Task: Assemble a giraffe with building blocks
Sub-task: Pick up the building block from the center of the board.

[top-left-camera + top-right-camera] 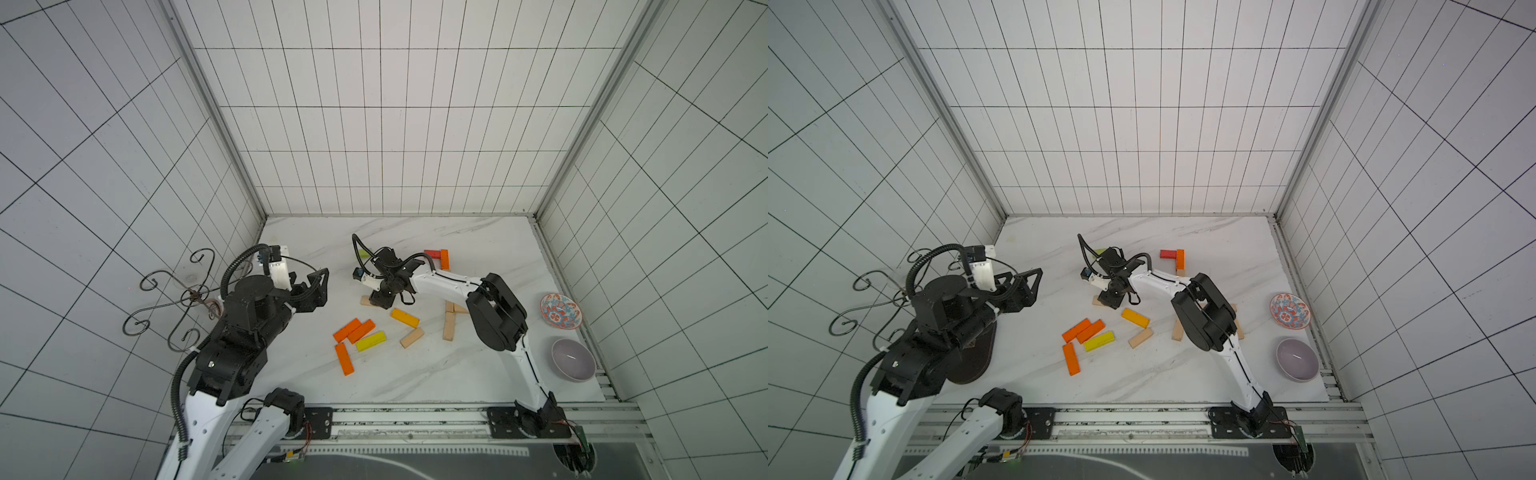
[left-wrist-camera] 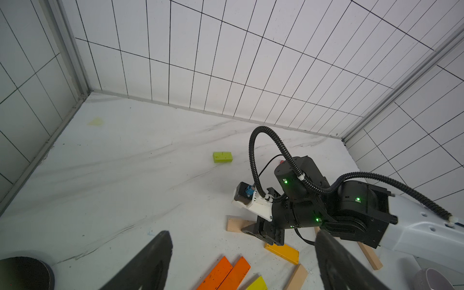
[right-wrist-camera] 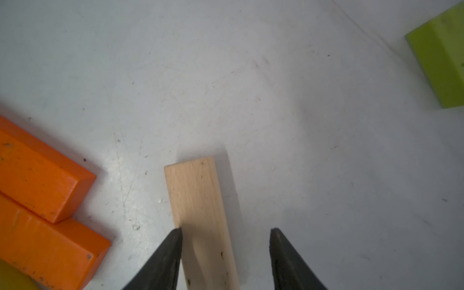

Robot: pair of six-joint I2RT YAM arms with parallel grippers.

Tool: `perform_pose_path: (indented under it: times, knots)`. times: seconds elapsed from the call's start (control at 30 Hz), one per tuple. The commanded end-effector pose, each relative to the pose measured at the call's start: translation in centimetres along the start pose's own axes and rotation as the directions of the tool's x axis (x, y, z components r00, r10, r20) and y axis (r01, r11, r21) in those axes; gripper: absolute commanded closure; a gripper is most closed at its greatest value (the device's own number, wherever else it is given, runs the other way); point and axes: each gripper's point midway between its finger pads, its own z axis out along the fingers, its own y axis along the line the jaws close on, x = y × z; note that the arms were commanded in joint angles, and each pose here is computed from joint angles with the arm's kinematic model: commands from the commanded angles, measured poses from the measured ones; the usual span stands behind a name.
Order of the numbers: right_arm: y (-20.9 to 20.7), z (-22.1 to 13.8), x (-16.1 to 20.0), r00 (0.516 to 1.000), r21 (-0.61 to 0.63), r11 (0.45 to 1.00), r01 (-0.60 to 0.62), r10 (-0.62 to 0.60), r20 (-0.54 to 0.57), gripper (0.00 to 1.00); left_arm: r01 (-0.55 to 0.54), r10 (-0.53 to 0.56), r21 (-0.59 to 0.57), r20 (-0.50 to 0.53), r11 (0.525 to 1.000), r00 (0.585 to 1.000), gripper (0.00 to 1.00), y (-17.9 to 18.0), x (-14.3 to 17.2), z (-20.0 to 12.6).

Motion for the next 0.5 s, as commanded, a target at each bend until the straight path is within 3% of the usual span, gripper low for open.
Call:
perform_pose_path:
  times: [0.0, 0.17, 0.47]
  knots:
    - [1.5, -0.3, -0.8, 1.0, -0.064, 0.998, 0.019, -0.019, -0.003, 0.4, 0.003, -0.003, -0.001, 0.02, 1.0, 1.0, 0.11, 0.0, -0.3, -0.1]
    - [0.9, 0.3, -0.2, 1.0, -0.037, 0.999, 0.003, -0.004, -0.027, 0.4, 0.007, -0.007, 0.003, 0.018, 1.0, 1.0, 0.11, 0.0, -0.1, 0.1]
    - [-2.2, 0.7, -0.7, 0.99, 0.012, 0.99, -0.138, 0.138, -0.01, 0.61, 0.002, -0.002, -0.009, 0.023, 1.0, 1.0, 0.11, 0.2, -0.1, 0.1]
